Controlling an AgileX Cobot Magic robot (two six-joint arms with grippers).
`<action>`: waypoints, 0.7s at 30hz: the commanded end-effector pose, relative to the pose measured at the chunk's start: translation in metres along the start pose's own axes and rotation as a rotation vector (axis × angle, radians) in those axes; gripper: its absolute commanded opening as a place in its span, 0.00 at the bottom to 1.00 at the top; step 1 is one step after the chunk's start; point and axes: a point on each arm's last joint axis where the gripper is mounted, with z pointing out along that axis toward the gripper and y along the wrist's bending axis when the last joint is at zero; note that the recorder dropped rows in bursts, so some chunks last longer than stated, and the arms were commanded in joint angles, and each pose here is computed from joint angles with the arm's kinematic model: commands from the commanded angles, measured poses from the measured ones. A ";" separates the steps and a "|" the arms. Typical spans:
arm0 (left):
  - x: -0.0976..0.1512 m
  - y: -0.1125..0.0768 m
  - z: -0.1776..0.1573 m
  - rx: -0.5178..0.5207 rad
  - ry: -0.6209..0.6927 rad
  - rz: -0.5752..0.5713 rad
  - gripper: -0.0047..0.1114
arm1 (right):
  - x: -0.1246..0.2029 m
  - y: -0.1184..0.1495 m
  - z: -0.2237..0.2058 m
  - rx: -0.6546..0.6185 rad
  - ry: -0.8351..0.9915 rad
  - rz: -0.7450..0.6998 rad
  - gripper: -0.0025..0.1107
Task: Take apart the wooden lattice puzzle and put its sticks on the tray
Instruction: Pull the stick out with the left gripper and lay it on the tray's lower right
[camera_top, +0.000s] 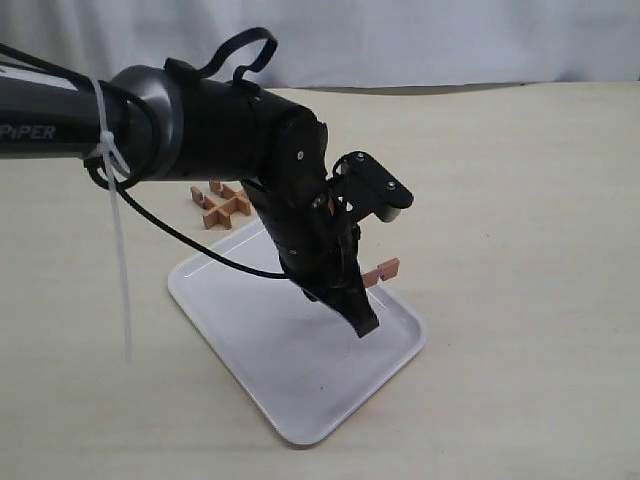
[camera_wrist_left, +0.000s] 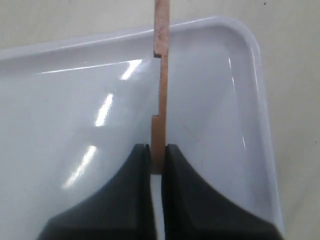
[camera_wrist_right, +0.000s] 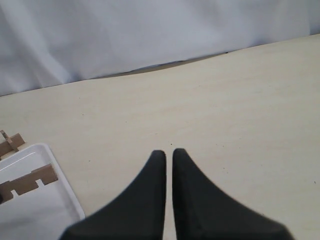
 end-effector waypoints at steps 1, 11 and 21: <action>0.002 -0.001 0.003 -0.001 -0.009 -0.043 0.04 | -0.001 0.000 0.000 0.003 -0.019 -0.001 0.06; 0.020 -0.001 0.021 -0.019 -0.011 -0.074 0.04 | -0.001 0.000 0.000 0.003 -0.019 -0.001 0.06; 0.021 -0.001 0.022 -0.019 -0.010 -0.092 0.19 | -0.001 0.000 0.000 0.003 -0.019 -0.001 0.06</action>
